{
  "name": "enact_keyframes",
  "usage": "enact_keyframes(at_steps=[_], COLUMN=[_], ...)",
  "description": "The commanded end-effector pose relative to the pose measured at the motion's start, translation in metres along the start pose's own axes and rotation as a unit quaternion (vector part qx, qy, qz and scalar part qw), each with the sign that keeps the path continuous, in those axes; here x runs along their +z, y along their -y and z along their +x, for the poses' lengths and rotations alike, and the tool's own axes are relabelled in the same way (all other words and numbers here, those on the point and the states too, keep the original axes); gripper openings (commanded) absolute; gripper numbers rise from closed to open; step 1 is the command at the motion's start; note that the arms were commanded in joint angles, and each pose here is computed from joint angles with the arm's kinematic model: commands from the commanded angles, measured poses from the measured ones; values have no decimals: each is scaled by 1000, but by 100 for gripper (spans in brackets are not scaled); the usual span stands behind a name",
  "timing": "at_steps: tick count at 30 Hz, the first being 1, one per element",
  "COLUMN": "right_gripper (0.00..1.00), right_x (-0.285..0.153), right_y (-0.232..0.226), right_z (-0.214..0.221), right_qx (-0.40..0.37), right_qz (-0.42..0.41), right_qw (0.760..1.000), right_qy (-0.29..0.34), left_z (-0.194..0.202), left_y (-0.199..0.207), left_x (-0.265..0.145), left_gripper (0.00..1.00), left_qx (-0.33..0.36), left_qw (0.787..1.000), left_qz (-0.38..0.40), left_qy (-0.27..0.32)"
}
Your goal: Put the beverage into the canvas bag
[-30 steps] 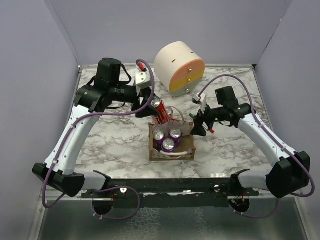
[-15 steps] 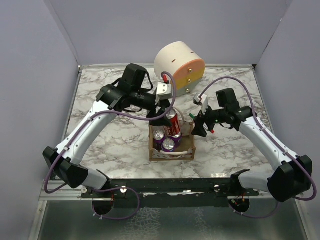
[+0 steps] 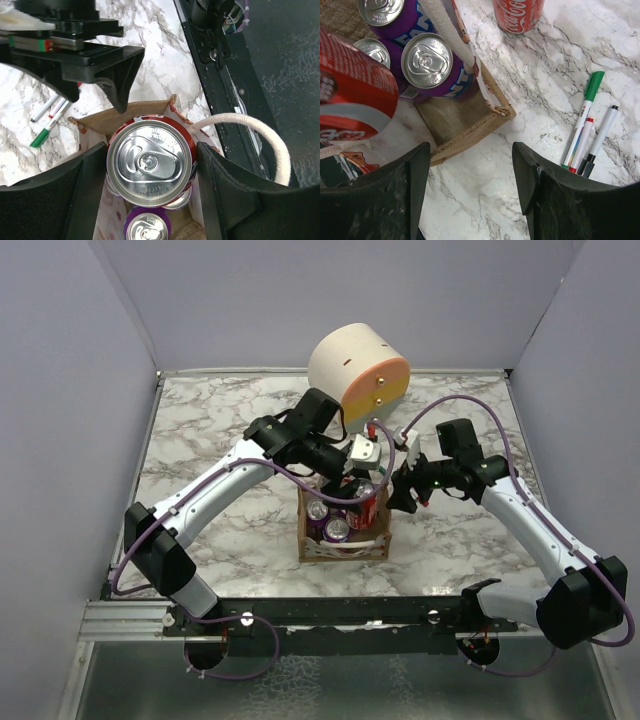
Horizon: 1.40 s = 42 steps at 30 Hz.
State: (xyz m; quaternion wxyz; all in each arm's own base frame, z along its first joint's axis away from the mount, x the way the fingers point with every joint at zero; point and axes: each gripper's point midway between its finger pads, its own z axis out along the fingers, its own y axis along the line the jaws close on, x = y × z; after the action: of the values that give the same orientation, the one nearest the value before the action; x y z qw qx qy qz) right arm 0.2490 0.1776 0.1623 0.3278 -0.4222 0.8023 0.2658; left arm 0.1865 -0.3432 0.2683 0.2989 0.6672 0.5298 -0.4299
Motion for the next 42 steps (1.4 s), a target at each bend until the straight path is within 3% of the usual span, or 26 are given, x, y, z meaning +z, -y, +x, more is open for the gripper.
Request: enact_keyframes(at_steps=[1,26,42], right_gripper=[64,63,68], right_x=[-2,-10,-29], right_y=[7,-5,-18], right_z=[0,-6,-13], right_qx=[-5,0,-15], right_qz=[14,-22,-49], right_qw=[1000,999,995], right_qy=[9,40,80], left_z=[-17,7,37], left_y=[2,3,9], left_x=[13,53,68], left_gripper=[0,0,0], left_qx=[70,120,126], left_qw=[997,988,985], left_qz=[25,88,120], left_qy=[30,34,9])
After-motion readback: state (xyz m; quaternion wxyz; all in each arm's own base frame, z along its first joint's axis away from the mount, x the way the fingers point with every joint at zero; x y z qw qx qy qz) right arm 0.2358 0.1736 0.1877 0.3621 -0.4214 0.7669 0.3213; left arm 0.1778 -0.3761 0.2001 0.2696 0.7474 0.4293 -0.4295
